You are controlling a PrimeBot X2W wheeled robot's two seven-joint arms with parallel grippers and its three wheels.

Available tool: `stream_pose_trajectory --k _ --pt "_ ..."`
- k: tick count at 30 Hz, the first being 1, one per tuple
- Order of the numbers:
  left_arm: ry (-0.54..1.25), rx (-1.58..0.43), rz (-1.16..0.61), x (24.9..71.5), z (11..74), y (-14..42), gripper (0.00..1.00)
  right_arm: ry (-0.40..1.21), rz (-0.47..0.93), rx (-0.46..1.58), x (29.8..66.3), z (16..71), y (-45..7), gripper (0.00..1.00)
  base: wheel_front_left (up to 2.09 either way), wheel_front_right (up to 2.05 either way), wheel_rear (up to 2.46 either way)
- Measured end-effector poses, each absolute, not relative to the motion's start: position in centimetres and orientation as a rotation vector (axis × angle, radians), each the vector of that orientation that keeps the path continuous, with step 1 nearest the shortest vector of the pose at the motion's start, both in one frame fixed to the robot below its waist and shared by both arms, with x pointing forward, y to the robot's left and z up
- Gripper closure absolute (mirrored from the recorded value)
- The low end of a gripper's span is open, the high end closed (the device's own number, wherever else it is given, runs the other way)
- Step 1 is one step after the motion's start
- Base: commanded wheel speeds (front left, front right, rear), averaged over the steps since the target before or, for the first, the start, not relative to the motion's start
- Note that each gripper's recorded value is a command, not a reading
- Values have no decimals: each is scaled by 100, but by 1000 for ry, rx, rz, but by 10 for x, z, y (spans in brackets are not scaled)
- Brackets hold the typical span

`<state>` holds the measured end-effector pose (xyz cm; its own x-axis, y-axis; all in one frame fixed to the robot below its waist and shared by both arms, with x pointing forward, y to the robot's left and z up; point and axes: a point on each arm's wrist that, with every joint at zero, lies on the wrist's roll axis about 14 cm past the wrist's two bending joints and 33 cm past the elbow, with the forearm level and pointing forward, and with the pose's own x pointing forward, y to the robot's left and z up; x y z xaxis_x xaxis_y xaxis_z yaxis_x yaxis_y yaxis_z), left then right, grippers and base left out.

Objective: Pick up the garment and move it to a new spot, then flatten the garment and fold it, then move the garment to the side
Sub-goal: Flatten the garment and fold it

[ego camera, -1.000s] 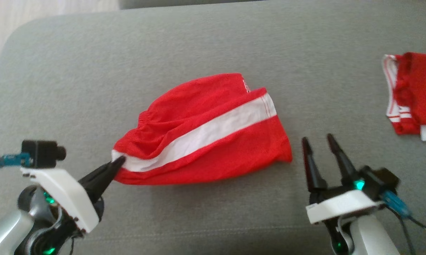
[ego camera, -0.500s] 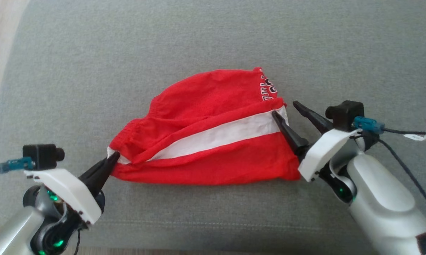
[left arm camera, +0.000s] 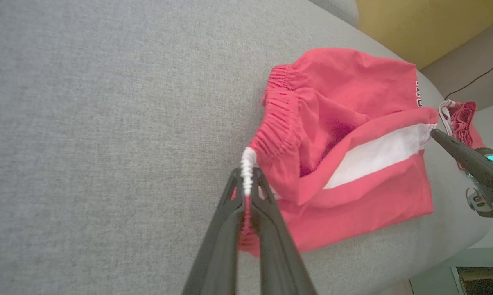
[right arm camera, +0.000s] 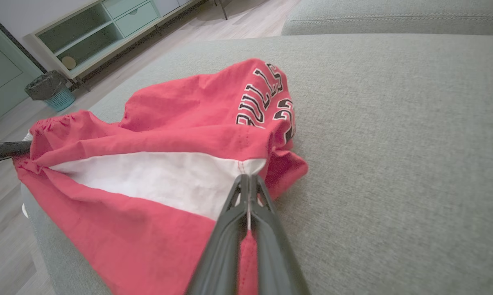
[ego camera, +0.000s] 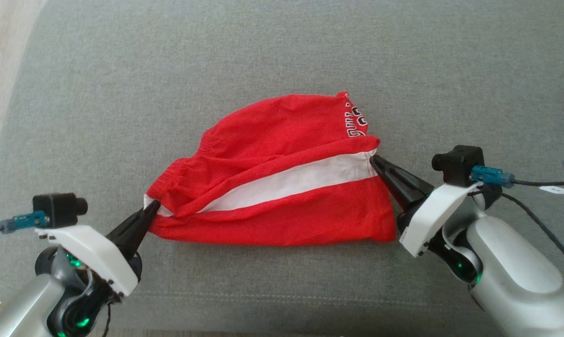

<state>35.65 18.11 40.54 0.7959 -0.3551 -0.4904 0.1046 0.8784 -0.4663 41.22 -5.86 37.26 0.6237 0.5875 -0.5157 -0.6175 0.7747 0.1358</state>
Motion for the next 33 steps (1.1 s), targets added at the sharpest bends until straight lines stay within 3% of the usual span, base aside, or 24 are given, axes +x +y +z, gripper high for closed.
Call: stream_pose_trajectory --k 6,13,20,26,29,33 --pt "531 -440 -280 364 423 175 100 533 658 -53 417 390 -74 100 0 0 0" --pt "378 -462 -439 385 488 140 100 362 510 -29 452 453 -121 100 0 0 0" --pt "57 -262 -659 471 626 88 100 61 354 -98 518 583 -168 100 0 0 0" --pt "-138 -179 -660 559 687 53 100 -257 228 -247 583 705 -192 100 0 0 0" --pt "-285 -170 -674 586 710 35 100 -376 169 -303 600 731 -207 100 0 0 0" --pt "-403 -197 -722 598 704 14 100 -376 133 -344 609 707 -222 100 0 0 0"
